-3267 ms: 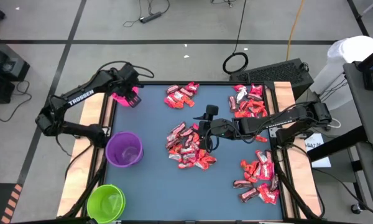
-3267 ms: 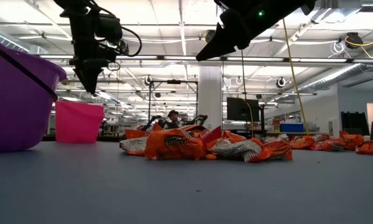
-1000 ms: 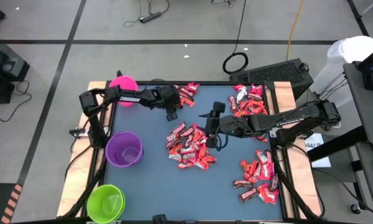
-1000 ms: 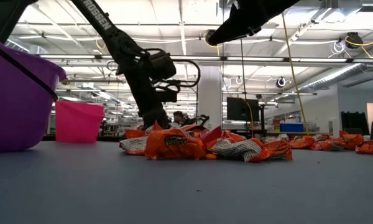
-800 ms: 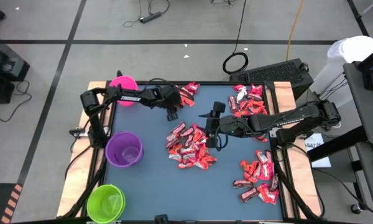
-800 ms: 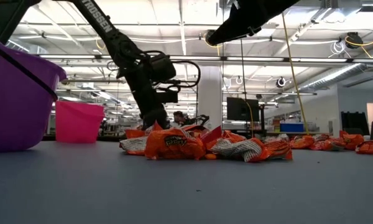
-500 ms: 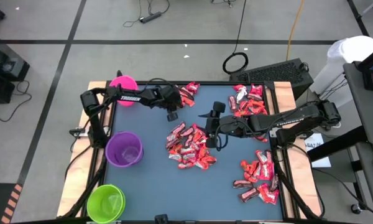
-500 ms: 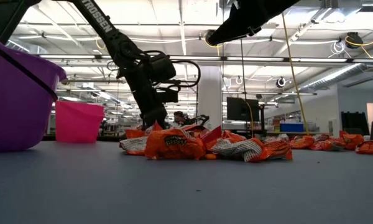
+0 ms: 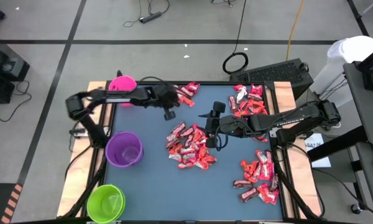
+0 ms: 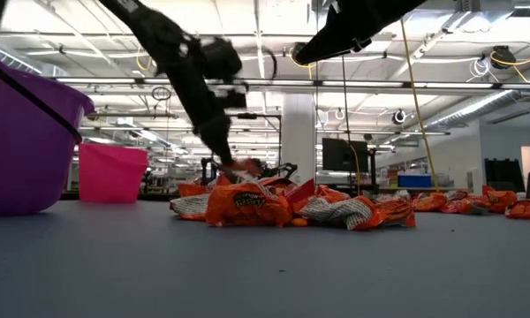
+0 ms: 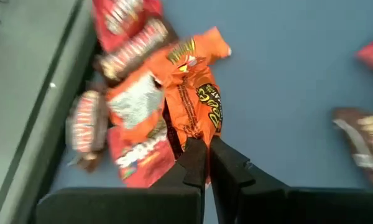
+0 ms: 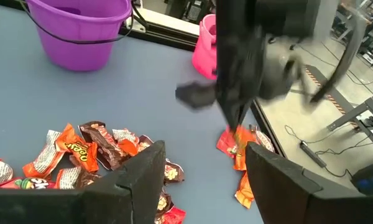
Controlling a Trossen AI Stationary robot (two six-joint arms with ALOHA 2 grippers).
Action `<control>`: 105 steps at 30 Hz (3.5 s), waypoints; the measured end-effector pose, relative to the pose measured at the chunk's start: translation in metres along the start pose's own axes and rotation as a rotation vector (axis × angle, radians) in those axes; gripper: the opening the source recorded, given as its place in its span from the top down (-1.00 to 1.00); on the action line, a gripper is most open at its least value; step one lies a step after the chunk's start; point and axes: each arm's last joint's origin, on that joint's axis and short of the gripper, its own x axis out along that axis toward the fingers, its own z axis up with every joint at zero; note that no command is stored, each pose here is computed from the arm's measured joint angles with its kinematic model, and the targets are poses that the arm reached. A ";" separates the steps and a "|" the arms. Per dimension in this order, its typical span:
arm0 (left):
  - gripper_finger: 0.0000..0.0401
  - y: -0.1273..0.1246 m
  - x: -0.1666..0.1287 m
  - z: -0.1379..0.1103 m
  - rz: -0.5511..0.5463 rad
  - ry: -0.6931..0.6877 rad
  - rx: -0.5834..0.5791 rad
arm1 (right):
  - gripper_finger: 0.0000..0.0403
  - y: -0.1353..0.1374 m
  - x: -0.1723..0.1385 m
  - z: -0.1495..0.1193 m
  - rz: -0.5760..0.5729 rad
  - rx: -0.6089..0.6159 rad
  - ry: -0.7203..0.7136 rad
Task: Organize candy in baskets
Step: Put the orange chocolate into the pink bucket
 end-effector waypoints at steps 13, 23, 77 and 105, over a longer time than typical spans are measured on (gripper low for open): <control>0.93 0.025 -0.141 -0.024 0.169 -0.102 -0.114 | -0.04 0.000 0.000 0.000 0.000 0.003 0.001; 0.93 0.048 -0.169 -0.064 0.312 0.100 -0.246 | -0.04 0.000 0.000 0.000 0.000 0.005 -0.001; 0.03 0.054 -0.104 -0.028 -0.082 -0.193 -0.346 | -0.04 0.000 0.000 0.000 -0.001 0.044 -0.002; 0.03 0.049 0.039 0.006 -0.027 -0.128 -0.314 | -0.04 0.000 0.000 0.000 -0.001 0.042 -0.001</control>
